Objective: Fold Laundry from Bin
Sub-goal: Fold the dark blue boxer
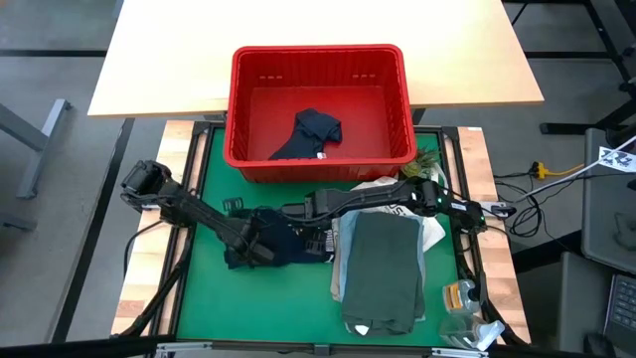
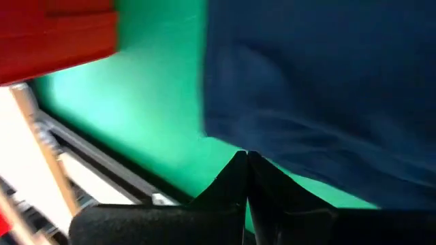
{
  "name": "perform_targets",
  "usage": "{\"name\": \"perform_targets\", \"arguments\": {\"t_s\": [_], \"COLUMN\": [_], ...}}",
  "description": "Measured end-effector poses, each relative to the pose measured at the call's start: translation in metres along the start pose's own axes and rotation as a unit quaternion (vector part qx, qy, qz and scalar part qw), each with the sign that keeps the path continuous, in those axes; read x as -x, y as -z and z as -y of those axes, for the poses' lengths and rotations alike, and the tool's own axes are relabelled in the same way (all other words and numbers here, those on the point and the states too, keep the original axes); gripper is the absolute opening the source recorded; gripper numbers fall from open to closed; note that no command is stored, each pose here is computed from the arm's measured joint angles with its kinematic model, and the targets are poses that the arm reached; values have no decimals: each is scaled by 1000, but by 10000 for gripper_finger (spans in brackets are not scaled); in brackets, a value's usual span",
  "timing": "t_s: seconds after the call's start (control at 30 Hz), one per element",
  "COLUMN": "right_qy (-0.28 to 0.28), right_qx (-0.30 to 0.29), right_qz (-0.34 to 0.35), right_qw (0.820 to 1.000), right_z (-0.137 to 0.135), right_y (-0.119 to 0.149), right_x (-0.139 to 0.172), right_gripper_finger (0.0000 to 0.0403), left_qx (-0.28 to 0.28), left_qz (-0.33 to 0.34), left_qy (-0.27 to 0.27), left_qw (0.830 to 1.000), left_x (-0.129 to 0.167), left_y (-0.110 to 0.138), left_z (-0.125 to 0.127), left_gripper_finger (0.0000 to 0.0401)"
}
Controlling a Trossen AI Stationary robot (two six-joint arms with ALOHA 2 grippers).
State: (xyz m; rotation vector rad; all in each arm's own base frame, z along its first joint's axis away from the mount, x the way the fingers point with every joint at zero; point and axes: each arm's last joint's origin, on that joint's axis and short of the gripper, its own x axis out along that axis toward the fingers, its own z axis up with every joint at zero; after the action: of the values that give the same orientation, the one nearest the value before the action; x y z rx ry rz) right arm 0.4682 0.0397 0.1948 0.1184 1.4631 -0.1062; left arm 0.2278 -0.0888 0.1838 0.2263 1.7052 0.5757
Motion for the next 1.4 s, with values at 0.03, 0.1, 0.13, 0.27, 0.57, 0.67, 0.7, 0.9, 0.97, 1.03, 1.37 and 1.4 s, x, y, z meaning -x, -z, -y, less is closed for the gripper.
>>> {"name": "perform_targets", "arguments": {"t_s": [0.03, 0.1, 0.13, 0.27, 0.57, 0.67, 0.7, 0.9, 0.97, 1.03, 1.37, 1.4], "right_qy": [-12, -39, -49, -56, -3, 1, 1, 1, 2, 6, 21, 22], "right_qx": [2, 6, 10, 32, 81, 80, 76, 71, 71, 71, 77, 77], "right_qz": [-3, -9, -11, -13, 29, 51, 51, 50, 49, 48, -2, -6], "right_qw": [1000, 999, 999, 998, 996, 996, 996, 996, 996, 996, 997, 997], "right_z": [-2, -8, -12, -32, -60, -61, -61, -61, -61, -61, -61, -61], "right_y": [0, 2, 3, 8, 13, 10, 10, 9, 8, 7, 11, 11], "right_x": [0, 0, 0, 1, 2, 0, 0, -5, -9, -12, -39, -39], "right_gripper_finger": [165, 165, 165, 165, 165, 165, 165, 165, 165, 165, 165, 165], "left_qx": [-2, -8, -13, -30, 3, 38, 50, 80, 89, 95, 97, 95], "left_qz": [4, 14, 17, 36, 173, 211, 219, 245, 244, 234, 202, 202], "left_qy": [14, 45, 61, 129, 155, 132, 126, 97, 99, 105, 141, 141], "left_qw": [1000, 999, 998, 991, 973, 968, 966, 961, 961, 962, 964, 964], "left_x": [5, 16, 22, 41, 52, 50, 49, 39, 29, 17, -13, -12], "left_y": [0, 0, 2, 9, 24, 24, 24, 23, 24, 27, 40, 41], "left_z": [3, 10, 14, 33, 70, 72, 71, 71, 73, 75, 84, 85], "left_gripper_finger": [2, 2, 2, 2, 2, 2, 2, 2, 2, 2, 2, 2]}}
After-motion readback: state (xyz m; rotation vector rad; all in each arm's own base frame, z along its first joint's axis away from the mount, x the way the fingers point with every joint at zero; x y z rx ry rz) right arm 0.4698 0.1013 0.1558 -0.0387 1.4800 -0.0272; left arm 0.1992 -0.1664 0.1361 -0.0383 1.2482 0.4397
